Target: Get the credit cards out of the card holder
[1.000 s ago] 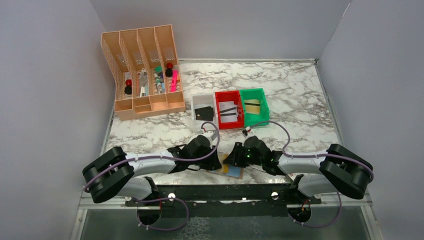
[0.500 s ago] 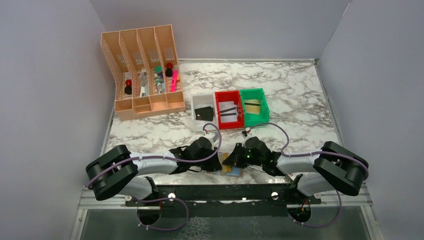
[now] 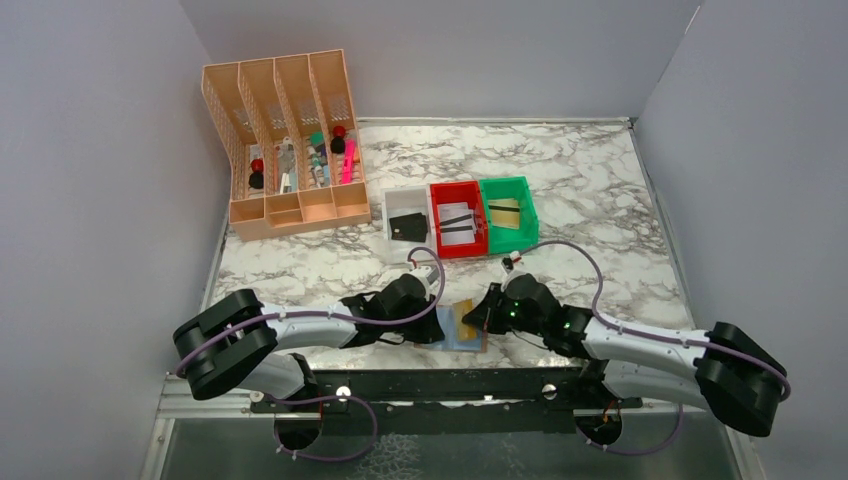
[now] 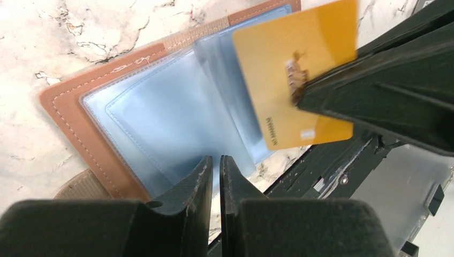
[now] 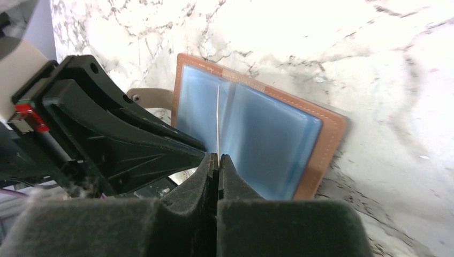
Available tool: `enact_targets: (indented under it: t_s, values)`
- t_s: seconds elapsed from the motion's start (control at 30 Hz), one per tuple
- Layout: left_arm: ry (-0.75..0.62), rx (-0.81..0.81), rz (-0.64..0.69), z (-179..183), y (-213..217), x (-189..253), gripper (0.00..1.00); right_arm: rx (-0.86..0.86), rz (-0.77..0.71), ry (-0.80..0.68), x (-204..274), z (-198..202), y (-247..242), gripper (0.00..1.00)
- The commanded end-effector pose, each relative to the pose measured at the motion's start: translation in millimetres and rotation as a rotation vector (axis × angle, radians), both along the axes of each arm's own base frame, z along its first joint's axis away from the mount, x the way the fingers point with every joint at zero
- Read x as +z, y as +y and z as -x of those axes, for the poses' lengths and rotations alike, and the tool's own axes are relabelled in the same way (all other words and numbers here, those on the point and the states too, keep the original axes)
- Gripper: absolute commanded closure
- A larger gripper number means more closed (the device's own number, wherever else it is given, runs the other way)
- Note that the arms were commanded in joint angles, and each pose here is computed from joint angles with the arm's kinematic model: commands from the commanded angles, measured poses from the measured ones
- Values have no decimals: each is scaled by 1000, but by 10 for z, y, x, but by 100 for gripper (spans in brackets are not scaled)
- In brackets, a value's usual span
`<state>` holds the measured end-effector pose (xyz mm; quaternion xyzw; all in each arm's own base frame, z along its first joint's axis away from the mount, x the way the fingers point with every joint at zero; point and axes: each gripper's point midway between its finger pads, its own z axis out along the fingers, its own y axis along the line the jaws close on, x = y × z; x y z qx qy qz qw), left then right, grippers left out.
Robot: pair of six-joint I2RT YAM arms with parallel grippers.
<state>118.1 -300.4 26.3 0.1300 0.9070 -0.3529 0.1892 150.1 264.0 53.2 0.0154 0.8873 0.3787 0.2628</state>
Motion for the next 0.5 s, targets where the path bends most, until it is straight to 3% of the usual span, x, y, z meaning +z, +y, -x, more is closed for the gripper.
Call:
enact_targets:
  t_s: [0.0,0.13,0.27,0.4,0.47]
  values:
    - [-9,-2,-47,4,54,-44,86,-84,81,-83,120,-141,-232,98]
    - [-21,4,-36,-20,40,14,85,-104,62,-135,278,-177,-288,98]
    - [-53,27,-22,-79,38,139,77,-109,48,-175,384,-195,-322,98]
    - [-140,69,-54,-232,131,392,62,-125,58,-199,441,-227,-365,98]
    - [-189,112,-99,-372,251,566,45,-129,65,-210,459,-245,-376,98]
